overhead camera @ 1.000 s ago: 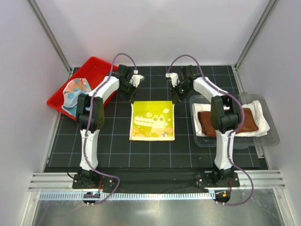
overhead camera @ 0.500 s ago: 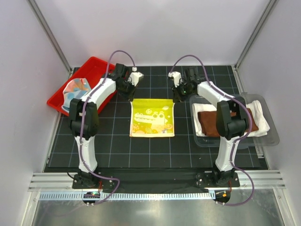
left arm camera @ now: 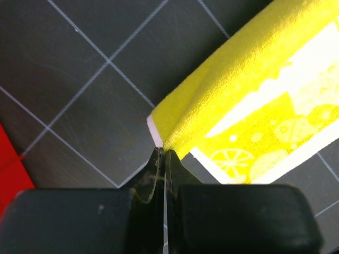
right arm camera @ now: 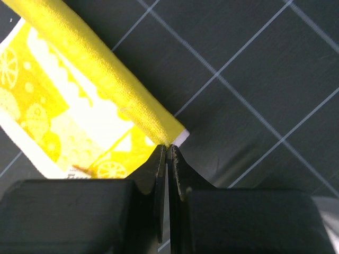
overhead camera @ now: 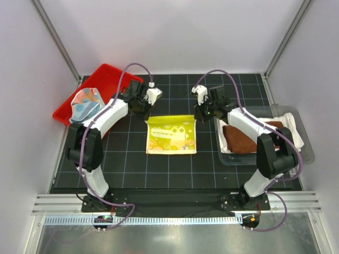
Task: Fold and stack the towels
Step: Fold the towel
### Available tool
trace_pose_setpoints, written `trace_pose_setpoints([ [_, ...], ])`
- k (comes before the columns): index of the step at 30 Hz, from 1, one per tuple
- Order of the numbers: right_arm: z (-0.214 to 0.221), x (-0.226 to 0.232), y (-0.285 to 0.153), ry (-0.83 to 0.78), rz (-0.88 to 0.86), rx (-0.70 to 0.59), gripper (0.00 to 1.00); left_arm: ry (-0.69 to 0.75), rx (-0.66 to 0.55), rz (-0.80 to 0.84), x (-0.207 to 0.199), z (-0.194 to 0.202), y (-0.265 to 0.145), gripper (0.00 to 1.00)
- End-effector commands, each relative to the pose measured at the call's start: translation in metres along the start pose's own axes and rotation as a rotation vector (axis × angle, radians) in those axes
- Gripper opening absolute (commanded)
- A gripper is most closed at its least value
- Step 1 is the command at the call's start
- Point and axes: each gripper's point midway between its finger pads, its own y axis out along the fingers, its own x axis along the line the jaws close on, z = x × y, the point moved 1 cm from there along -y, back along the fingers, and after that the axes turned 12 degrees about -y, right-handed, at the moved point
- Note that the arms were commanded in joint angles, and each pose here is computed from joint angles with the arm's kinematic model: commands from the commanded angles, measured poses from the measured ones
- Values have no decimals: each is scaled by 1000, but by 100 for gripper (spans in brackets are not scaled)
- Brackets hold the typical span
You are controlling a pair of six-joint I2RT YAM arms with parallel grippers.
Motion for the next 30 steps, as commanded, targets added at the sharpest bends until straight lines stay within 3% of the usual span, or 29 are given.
trace_pose_setpoints([
  [1, -6, 5, -7, 19, 72, -57, 1, -12, -50, -49, 0, -2, -14, 0],
  [7, 2, 18, -22, 56, 103, -42, 1, -14, -86, -32, -18, 9, -30, 0],
  [15, 24, 45, -28, 131, 87, -9, 1, -28, 10, -13, -37, 46, -28, 0],
  [30, 54, 74, -31, 229, 79, 57, 1, -16, 69, -48, -57, 78, -22, 0],
])
